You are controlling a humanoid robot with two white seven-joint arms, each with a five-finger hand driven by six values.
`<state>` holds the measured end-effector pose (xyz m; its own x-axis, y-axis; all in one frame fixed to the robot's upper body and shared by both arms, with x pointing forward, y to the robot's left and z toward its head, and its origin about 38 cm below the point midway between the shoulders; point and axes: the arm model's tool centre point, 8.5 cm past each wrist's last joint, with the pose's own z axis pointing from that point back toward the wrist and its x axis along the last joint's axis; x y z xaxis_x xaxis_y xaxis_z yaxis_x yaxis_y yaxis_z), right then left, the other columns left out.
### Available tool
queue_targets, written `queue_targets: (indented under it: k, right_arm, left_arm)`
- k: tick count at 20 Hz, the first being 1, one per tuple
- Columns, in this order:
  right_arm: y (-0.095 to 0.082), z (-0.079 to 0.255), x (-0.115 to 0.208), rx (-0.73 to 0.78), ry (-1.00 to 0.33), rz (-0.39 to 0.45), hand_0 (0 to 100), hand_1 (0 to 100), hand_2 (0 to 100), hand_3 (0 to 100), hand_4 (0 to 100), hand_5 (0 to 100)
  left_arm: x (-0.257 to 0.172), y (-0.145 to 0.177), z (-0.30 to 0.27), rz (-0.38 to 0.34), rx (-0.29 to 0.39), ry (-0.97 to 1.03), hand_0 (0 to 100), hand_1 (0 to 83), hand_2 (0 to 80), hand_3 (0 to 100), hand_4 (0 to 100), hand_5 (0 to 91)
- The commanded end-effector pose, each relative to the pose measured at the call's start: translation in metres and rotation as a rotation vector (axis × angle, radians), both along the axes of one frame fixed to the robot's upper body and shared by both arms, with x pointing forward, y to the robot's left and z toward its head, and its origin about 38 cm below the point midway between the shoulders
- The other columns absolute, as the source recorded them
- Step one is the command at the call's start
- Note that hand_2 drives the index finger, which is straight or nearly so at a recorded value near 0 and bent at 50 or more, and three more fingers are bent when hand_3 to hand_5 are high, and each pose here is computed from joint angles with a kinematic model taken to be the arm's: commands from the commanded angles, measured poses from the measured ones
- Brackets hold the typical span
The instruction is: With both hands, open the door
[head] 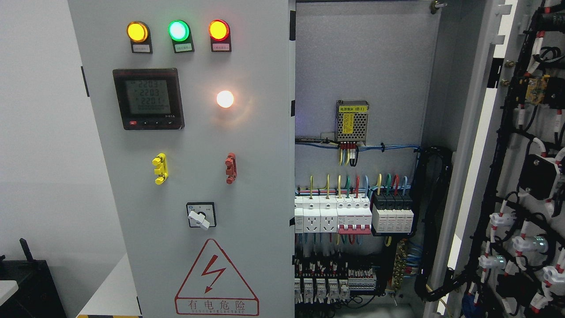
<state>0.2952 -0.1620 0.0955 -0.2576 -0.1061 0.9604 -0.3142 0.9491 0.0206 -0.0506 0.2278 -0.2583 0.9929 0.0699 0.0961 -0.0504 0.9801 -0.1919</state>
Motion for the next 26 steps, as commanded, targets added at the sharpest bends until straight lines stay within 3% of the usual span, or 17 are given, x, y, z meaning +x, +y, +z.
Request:
queue_targets:
  k: [1,6,17,26]
  right_arm:
    - [0.003,-0.005,0.02,0.001,0.044,0.016,0,0,0,0,0,0]
    - [-0.006,0.002,0.039,0.021,0.042,0.021,0,0,0,0,0,0]
    - [-0.003,0.029,0.087,-0.012,0.006,0.023,0,0,0,0,0,0]
    - [0.026,0.047,0.101,-0.032,-0.013,0.098,0,0,0,0,0,0]
  left_arm:
    - [0.009,0.002,-0.001,-0.002,0.005,-0.027,0,0.0,0.0,0,4,0.0]
    - [0.009,0.002,-0.001,-0.002,0.005,-0.027,0,0.0,0.0,0,4,0.0]
    - [0.009,0.002,-0.001,-0.002,0.005,-0.027,0,0.0,0.0,0,4,0.0]
    - [0.009,0.002,-0.001,-0.002,0.005,-0.027,0,0.0,0.0,0,4,0.0]
